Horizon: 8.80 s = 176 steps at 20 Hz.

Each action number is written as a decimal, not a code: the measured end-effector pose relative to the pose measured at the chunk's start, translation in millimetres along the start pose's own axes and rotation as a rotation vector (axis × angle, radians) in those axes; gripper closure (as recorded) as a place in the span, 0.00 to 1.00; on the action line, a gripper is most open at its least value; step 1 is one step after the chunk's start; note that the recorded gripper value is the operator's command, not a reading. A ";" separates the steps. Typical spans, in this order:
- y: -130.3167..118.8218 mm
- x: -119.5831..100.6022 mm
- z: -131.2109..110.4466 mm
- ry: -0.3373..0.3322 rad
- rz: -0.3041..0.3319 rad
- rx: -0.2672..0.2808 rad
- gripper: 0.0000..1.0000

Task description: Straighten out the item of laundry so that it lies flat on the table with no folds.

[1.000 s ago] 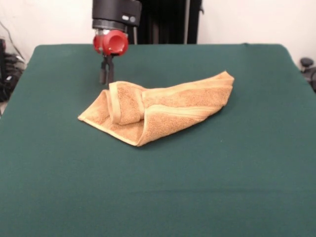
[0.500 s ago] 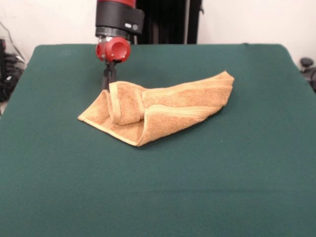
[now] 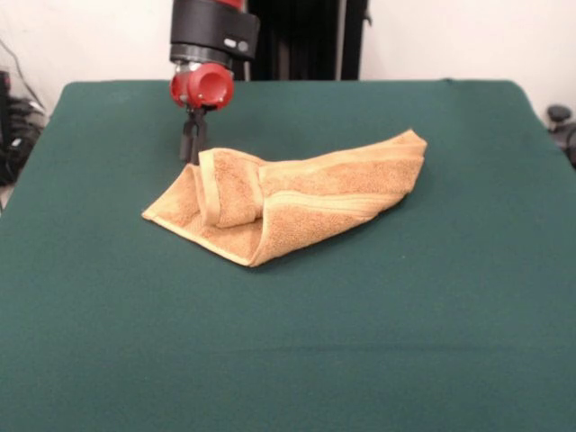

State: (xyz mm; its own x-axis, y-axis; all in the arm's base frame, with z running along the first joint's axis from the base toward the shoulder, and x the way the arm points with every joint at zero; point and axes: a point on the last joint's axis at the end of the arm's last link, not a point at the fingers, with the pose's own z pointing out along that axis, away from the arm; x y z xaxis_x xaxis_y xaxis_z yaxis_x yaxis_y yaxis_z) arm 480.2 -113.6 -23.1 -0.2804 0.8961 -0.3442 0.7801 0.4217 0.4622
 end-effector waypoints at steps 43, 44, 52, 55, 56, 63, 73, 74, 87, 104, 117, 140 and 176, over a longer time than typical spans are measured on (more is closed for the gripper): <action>22.8 -36.1 -17.0 0.076 0.186 -0.238 0.00; 22.4 -34.6 -16.6 0.086 0.191 -0.244 0.00; 18.4 -28.0 -12.3 0.146 0.249 -0.273 0.00; 19.7 -27.6 -12.0 0.155 0.268 -0.279 0.00; 20.0 -27.6 -11.9 0.155 0.270 -0.280 0.00; 22.8 -29.2 -9.2 0.175 0.295 -0.314 0.00; 4.3 -3.7 0.9 0.228 0.341 -0.284 0.00; 3.2 -0.9 1.6 0.235 0.343 -0.283 0.00; -7.8 24.8 9.4 0.295 0.383 -0.265 0.00; -15.5 38.0 11.7 0.359 0.357 -0.204 1.00; -22.3 30.2 -1.8 0.401 0.325 -0.040 1.00; -71.4 16.4 -72.9 0.537 0.299 0.664 1.00; -90.8 25.5 -50.2 0.579 0.251 0.701 0.00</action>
State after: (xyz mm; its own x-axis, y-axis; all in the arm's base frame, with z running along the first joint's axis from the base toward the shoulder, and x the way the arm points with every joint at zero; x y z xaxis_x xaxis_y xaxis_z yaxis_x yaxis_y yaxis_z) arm 374.2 -122.1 -32.8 -0.1454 0.9584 0.2457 0.9612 0.1957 -0.1945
